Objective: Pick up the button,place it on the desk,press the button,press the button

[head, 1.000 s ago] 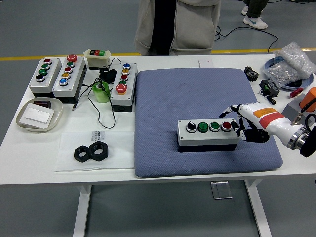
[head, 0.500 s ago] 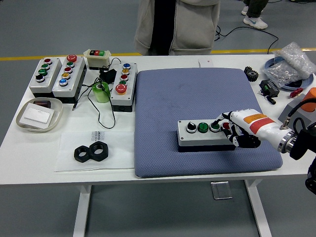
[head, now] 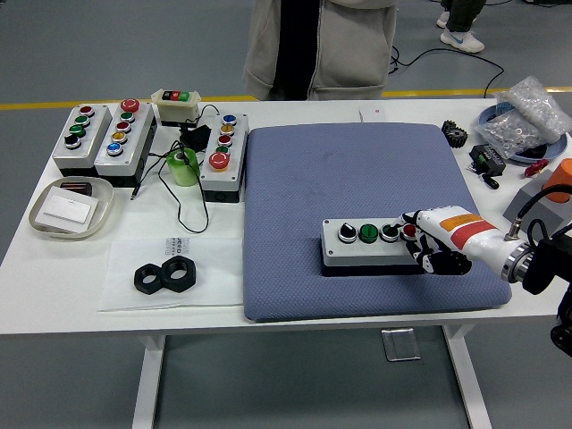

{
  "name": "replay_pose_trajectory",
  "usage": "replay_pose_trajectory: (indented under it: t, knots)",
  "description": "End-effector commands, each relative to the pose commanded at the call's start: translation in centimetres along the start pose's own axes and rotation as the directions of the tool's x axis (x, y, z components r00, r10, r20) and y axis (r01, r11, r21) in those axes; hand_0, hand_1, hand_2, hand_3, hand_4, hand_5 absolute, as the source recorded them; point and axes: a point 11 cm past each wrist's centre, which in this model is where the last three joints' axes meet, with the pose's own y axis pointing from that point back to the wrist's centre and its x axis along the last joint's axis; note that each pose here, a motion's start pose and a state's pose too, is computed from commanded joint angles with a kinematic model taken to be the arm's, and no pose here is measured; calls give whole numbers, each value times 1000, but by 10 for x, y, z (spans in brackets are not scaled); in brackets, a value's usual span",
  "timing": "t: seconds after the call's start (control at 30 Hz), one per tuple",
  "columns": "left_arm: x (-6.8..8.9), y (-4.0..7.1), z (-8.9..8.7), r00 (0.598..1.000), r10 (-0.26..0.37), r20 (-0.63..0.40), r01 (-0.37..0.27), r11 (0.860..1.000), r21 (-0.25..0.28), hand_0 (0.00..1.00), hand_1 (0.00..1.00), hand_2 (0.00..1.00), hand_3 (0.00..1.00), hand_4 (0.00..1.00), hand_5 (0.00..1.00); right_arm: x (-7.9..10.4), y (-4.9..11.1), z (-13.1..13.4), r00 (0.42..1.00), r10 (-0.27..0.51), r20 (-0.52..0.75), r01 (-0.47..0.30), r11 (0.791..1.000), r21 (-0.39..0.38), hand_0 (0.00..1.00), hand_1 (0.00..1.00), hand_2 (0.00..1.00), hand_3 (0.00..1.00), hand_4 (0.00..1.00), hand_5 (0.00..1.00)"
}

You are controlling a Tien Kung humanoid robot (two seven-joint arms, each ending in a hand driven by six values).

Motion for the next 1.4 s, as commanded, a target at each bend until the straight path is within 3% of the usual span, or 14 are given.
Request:
replay_pose_trajectory:
  t: [0.2,0.23,0.27,0.43,0.47,0.63,0.67,0.73,0.87,0.9,1.17,1.3,1.4]
  knots:
    - [0,0,0,1000,0,-1,0,1000,0,759,825,860,825,624,998,12,2,-3,999,46,-3,-46,999,11,278,46,174,722,440,2]
    - [0,0,0,1000,0,-2,0,1000,0,759,825,860,825,624,998,18,3,-4,998,69,-2,-69,997,16,278,46,174,722,440,2]
    - [0,0,0,1000,0,-1,0,1000,0,757,825,861,825,624,998,25,5,-6,995,97,-1,-97,995,21,323,71,202,767,534,2]
    - [1,0,1,1000,0,-1,0,1000,-2,757,825,861,825,624,998,51,12,-7,980,198,14,-198,980,25,323,71,202,767,534,2]
    - [1,0,1,1000,0,-1,0,1000,-2,757,824,861,825,625,998,52,13,-7,979,203,16,-203,979,24,296,182,343,874,620,7]
    - [0,0,1,1000,0,-2,0,1000,-3,757,824,861,825,625,998,63,18,7,976,204,79,-202,979,-39,296,182,343,874,620,7]
    - [0,0,1,1000,0,-2,0,1000,-3,756,824,861,825,625,998,65,19,10,969,222,106,-217,975,-51,517,502,613,995,720,163]
    - [0,0,1,1000,0,-3,0,1000,-4,756,824,861,825,625,998,69,20,16,950,260,172,-251,965,-69,517,502,613,995,720,163]
    - [0,0,1,1000,0,-4,0,1000,-3,756,824,861,825,625,998,74,24,27,874,342,344,-326,939,-107,517,502,613,995,720,163]
    - [0,0,1,1000,0,-4,0,1000,-3,761,825,861,825,624,998,73,25,31,851,359,383,-341,933,-117,898,840,931,973,708,257]
    - [0,0,1,1000,-1,-2,1,1000,-2,759,824,861,825,624,998,84,39,57,587,474,656,-460,862,-211,922,861,938,927,677,281]
    - [0,0,1,1000,-1,-1,1,1000,-2,759,824,861,826,625,998,83,44,71,446,489,750,-455,845,-281,927,865,919,906,661,302]
    - [0,0,1,1000,0,-1,0,1000,-2,759,824,861,826,625,998,75,46,80,333,480,811,-422,846,-327,927,865,919,906,661,302]
